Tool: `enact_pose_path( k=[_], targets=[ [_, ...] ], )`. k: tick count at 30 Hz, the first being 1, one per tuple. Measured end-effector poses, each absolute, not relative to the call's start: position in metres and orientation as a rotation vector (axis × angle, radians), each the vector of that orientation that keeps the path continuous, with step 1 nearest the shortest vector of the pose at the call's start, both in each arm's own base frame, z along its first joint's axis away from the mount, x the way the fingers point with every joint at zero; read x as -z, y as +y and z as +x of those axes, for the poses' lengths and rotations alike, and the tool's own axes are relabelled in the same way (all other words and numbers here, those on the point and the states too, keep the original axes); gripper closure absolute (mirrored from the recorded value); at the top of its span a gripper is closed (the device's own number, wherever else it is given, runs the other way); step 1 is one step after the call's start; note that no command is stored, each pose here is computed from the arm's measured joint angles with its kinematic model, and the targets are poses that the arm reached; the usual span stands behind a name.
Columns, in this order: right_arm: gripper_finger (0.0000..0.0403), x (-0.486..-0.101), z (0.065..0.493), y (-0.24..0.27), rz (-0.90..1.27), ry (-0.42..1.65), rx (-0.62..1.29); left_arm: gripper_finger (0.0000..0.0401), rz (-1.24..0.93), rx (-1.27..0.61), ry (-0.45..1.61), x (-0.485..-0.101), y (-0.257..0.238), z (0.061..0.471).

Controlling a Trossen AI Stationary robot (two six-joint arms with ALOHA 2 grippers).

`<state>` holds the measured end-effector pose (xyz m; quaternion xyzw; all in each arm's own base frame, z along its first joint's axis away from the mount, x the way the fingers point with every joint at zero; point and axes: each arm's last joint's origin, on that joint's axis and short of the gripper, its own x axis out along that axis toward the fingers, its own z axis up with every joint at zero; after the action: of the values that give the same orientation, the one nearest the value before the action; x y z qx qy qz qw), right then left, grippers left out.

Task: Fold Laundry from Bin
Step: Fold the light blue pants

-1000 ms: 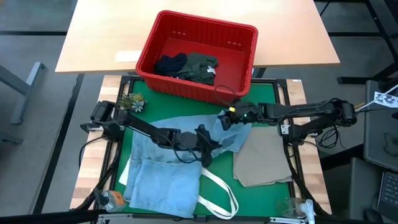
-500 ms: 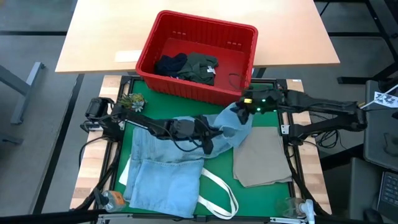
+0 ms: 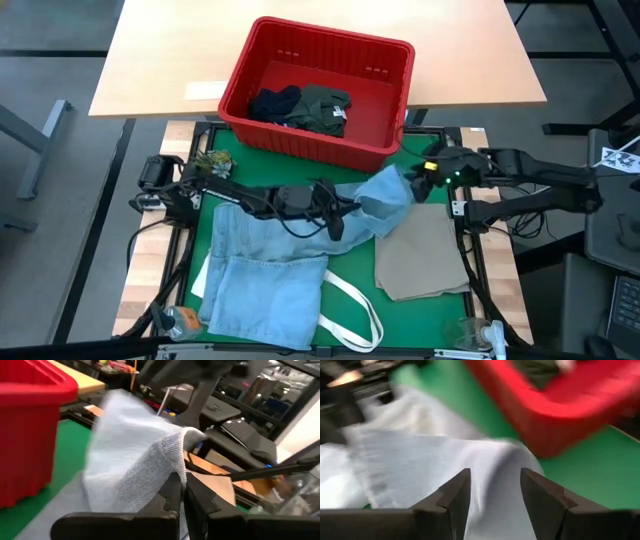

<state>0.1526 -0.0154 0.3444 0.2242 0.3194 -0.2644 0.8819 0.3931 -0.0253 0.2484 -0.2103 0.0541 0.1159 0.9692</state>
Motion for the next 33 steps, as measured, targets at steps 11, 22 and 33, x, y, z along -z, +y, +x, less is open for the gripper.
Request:
enact_pose_path(
  k=[11,22,33],
  targets=[
    [0.023,-0.339,0.136,-0.008,0.577,0.738,0.537,0.04,-0.49,-0.232,0.101,-0.249,-0.029,0.393],
    [0.023,-0.297,0.159,0.053,0.63,0.773,0.539,0.0399,-0.491,-0.255,0.094,-0.249,-0.025,0.393],
    [0.023,-0.248,0.189,0.117,0.497,0.796,0.626,0.0396,-0.491,-0.254,0.093,-0.249,-0.025,0.393]
  ],
)
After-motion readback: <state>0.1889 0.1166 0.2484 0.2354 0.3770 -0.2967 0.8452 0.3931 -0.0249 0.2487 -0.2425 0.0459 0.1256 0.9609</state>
